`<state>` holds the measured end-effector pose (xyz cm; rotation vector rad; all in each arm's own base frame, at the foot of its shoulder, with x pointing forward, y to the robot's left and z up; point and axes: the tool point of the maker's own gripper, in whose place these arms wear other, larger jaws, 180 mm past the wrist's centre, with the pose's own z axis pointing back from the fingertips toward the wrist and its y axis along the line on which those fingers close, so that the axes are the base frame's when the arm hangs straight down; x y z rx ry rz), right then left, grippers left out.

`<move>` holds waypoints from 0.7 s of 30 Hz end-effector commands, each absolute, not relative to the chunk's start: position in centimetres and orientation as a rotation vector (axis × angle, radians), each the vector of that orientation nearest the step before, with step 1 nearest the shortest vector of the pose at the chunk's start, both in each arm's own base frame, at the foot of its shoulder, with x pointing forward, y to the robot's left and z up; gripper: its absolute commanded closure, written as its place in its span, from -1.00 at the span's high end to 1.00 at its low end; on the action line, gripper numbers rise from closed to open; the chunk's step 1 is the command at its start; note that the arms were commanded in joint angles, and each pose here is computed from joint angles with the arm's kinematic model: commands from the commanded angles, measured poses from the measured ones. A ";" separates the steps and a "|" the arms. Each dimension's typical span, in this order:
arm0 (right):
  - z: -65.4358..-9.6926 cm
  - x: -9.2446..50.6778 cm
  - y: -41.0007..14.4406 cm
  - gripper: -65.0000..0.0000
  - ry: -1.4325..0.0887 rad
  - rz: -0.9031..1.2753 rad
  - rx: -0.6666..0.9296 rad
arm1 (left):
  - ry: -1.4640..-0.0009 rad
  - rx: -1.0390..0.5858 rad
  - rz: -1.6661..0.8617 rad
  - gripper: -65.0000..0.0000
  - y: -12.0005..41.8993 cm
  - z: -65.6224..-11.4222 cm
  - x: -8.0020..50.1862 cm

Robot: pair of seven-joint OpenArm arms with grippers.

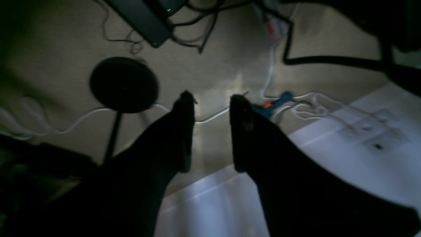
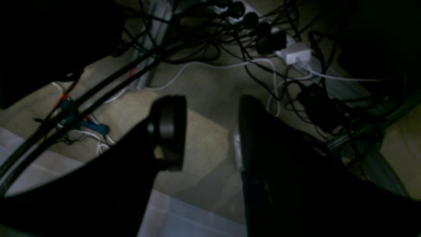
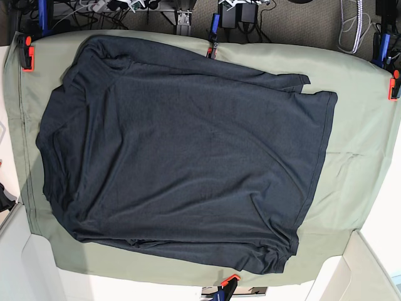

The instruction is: Fold the T-shirt properly

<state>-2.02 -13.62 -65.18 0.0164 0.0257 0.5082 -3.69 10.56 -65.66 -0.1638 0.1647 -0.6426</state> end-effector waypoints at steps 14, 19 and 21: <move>-63.6 -3.4 -14.4 -0.17 -0.032 0.529 0.014 | 0.008 -0.350 -0.295 -0.32 10.4 -63.8 -2.3; -62.3 -3.8 -14.4 -0.17 -0.076 0.544 0.019 | 0.087 -0.318 -0.247 -0.32 13.0 -63.3 -4.4; -61.6 -4.2 -14.7 -0.17 -0.093 0.554 0.019 | 0.072 -0.357 -0.232 -0.32 13.3 -62.5 -4.9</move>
